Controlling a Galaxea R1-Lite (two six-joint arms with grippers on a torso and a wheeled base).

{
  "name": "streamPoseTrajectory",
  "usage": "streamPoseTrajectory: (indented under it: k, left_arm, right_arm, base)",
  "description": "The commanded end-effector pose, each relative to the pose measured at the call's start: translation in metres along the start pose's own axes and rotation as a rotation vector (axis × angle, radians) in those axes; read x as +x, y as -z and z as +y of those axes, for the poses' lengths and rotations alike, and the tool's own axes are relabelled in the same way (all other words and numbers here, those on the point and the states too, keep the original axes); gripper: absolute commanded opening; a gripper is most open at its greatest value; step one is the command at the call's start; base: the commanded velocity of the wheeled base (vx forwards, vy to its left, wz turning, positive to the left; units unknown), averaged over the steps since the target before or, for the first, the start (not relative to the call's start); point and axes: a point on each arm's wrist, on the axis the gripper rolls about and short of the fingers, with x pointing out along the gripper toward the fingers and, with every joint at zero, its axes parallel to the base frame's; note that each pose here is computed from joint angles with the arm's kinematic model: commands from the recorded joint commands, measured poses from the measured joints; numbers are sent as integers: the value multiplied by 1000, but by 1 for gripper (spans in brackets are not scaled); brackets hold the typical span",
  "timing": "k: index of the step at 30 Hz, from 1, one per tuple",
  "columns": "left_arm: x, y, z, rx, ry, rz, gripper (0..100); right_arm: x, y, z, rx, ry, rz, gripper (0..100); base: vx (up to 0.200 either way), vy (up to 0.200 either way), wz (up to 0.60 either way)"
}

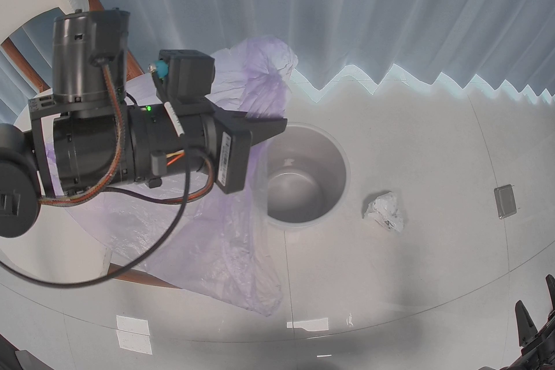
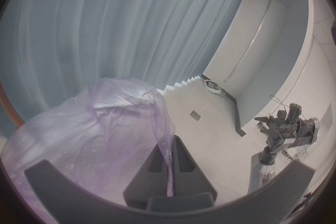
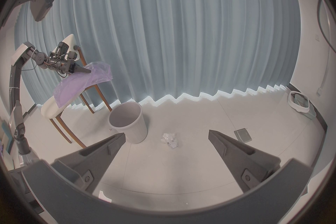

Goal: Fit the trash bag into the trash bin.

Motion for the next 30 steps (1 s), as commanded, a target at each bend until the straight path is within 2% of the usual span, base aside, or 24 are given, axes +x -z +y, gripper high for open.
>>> streamPoseTrajectory:
  k: [1,6,30]
  left_arm:
    - [20,-8,-5,-87,33,-15,0]
    - [30,-9,-10,-114,45,-15,0]
    - [81,-16,-12,-106,73,-36,0]
  right_arm:
    - [0,5,0,2,1,0,100]
    - [0,5,0,2,3,0,100]
    - [0,5,0,3,1,0,100]
  base:
    - [0,0,0]
    - [0,0,0]
    - [0,0,0]
